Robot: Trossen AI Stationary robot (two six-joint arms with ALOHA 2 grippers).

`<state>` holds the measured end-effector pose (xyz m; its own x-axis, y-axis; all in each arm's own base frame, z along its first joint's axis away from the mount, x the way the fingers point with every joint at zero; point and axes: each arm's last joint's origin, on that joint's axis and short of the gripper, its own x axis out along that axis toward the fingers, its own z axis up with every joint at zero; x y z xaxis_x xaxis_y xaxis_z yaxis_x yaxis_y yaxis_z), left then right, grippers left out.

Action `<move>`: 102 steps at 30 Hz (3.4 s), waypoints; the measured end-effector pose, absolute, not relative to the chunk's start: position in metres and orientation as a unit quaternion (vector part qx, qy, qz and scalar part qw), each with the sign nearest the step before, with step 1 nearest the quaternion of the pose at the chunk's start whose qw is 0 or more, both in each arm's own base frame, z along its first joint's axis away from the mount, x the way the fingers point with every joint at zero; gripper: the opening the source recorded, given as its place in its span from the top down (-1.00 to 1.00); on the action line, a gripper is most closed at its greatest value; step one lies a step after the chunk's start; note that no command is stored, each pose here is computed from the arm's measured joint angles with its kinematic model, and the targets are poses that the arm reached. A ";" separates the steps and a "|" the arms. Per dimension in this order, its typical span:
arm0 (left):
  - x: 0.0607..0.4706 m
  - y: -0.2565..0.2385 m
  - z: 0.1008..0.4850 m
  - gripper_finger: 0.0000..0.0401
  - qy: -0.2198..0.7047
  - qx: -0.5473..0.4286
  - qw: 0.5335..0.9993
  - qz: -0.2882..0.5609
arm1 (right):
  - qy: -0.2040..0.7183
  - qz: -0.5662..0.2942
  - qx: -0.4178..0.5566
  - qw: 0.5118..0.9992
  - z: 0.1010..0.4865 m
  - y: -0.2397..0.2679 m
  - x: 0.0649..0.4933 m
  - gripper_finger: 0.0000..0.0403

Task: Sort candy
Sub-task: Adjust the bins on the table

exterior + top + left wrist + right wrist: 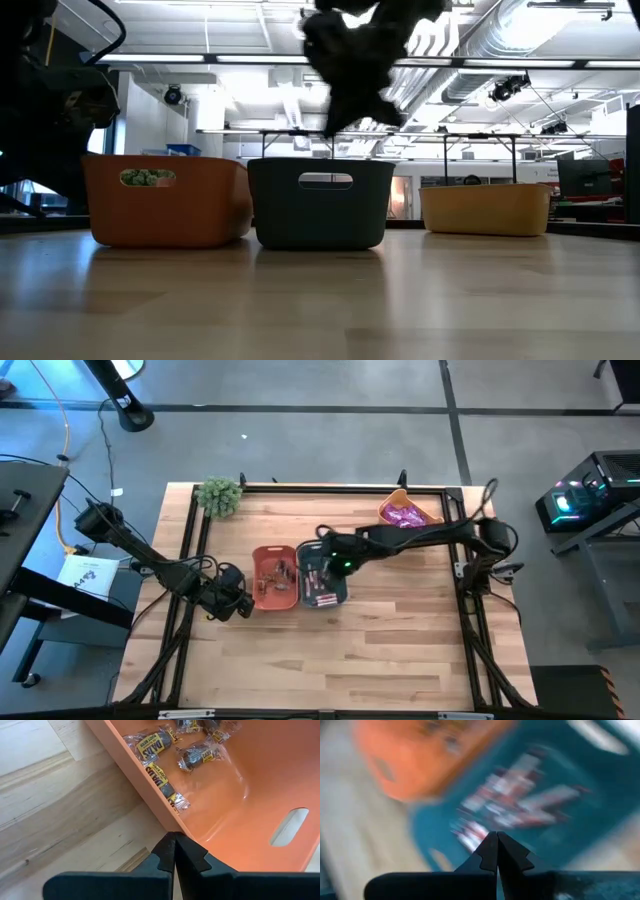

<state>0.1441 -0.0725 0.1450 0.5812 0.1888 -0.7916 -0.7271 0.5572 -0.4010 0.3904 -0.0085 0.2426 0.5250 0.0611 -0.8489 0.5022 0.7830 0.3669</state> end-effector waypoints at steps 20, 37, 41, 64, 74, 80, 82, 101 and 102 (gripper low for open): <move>0.147 -0.067 0.145 1.00 0.352 -0.359 0.812 0.297 | 0.519 -0.184 0.378 0.744 0.178 0.017 0.341 1.00; 0.149 -0.062 0.144 1.00 0.384 -0.363 0.800 0.283 | 0.525 -0.269 0.329 0.738 0.215 -0.022 0.304 1.00; 0.148 -0.063 0.143 1.00 0.393 -0.361 0.798 0.280 | 0.545 -0.364 0.286 0.699 0.227 -0.057 0.273 1.00; 0.151 -0.064 0.145 1.00 0.365 -0.400 0.790 0.288 | 0.640 -0.390 0.383 0.540 0.170 -0.093 0.197 1.00; 0.151 -0.064 0.145 1.00 0.365 -0.399 0.790 0.289 | 0.522 -0.278 0.477 0.650 0.181 -0.038 0.258 1.00; 0.151 -0.063 0.145 1.00 0.363 -0.385 0.798 0.288 | 0.425 -0.217 0.528 0.703 0.192 -0.016 0.289 1.00; 0.151 -0.063 0.145 1.00 0.360 -0.382 0.800 0.290 | 0.421 -0.213 0.531 0.704 0.188 -0.010 0.294 1.00; 0.151 -0.062 0.146 1.00 0.358 -0.374 0.805 0.291 | 0.481 -0.188 0.507 0.690 0.194 0.021 0.279 1.00; 0.151 -0.062 0.146 1.00 0.359 -0.374 0.805 0.290 | 0.474 -0.197 0.506 0.693 0.197 0.016 0.277 1.00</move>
<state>0.1509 -0.0625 0.1456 0.5742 0.1991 -0.7941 -0.7352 0.5523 -0.3931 0.2770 0.0156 0.1971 0.4727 0.2071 -0.8565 0.7524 0.4112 0.5146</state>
